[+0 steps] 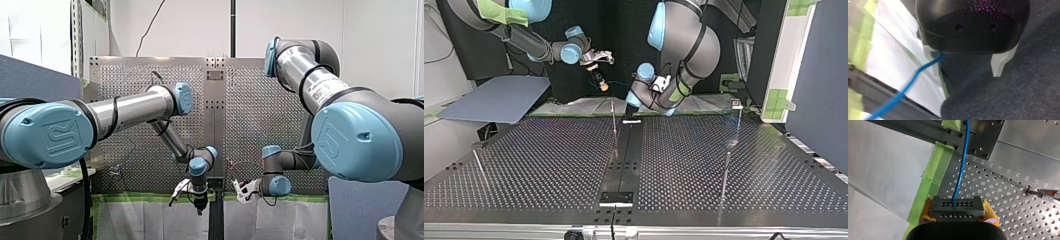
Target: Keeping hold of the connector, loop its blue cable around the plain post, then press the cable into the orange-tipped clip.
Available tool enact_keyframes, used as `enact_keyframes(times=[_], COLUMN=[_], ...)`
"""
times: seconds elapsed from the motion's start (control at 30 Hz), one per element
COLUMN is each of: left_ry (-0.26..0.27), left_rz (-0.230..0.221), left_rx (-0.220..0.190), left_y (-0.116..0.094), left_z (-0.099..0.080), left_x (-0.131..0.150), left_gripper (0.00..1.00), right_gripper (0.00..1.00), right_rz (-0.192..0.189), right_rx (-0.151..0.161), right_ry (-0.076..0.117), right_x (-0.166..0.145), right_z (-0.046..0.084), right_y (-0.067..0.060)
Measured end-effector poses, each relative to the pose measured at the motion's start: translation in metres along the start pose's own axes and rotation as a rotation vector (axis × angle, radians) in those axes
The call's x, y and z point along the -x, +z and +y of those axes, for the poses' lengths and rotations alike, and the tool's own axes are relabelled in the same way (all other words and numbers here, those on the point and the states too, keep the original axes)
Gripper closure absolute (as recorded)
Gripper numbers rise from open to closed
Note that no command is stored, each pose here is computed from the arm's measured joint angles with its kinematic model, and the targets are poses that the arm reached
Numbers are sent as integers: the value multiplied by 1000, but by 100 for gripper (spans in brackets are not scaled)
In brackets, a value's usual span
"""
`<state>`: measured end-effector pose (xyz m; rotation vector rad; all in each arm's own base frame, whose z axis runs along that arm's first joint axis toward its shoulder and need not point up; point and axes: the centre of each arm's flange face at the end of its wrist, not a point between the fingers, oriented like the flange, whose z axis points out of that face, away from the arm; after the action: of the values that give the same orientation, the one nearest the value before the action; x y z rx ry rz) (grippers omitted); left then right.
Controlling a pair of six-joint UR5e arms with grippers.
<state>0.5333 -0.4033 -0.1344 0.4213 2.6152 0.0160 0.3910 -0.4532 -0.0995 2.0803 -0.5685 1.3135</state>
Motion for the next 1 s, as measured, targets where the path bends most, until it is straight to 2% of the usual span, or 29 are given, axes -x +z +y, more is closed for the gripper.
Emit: enact_keyframes(times=[0.2,0.33,0.37,0.4,0.43,0.47,0.5,0.57,0.6,0.67,0.7,0.73,0.87,1.0], left_ry=[3,3,3,3,3,3,4,8,12,23,27,30,35,20], left_rz=[36,20,15,12,8,4,0,-8,-12,-17,-18,-19,-24,-35], left_rx=[1,-2,-2,-3,-3,-4,-5,-5,-6,-5,-3,0,22,29], left_y=[5,4,4,5,5,5,6,7,7,8,8,8,6,1], left_z=[3,2,1,1,1,0,0,-1,-2,-3,-3,-3,-4,-5], left_x=[-20,-13,-11,-10,-10,-10,-10,-12,-12,-14,-14,-15,-13,-5], left_gripper=[2,2,7,7,21,29,29,56,56,82,82,100,100,100], right_gripper=[100,100,100,100,100,100,100,100,100,100,100,100,100,100], right_rz=[0,-1,-1,-1,-1,-1,-2,-2,-2,-2,-3,-3,-5,-13], right_rx=[0,-1,0,-1,-1,-1,-1,-1,-1,-1,-1,-1,2,17], right_ry=[2,4,4,4,4,4,4,4,4,4,4,4,8,16], right_x=[0,0,0,0,0,0,0,0,0,0,0,0,1,3], right_z=[0,0,0,0,0,0,0,0,0,0,0,0,2,6], right_y=[0,0,0,0,0,0,0,0,0,0,0,0,-1,-1])
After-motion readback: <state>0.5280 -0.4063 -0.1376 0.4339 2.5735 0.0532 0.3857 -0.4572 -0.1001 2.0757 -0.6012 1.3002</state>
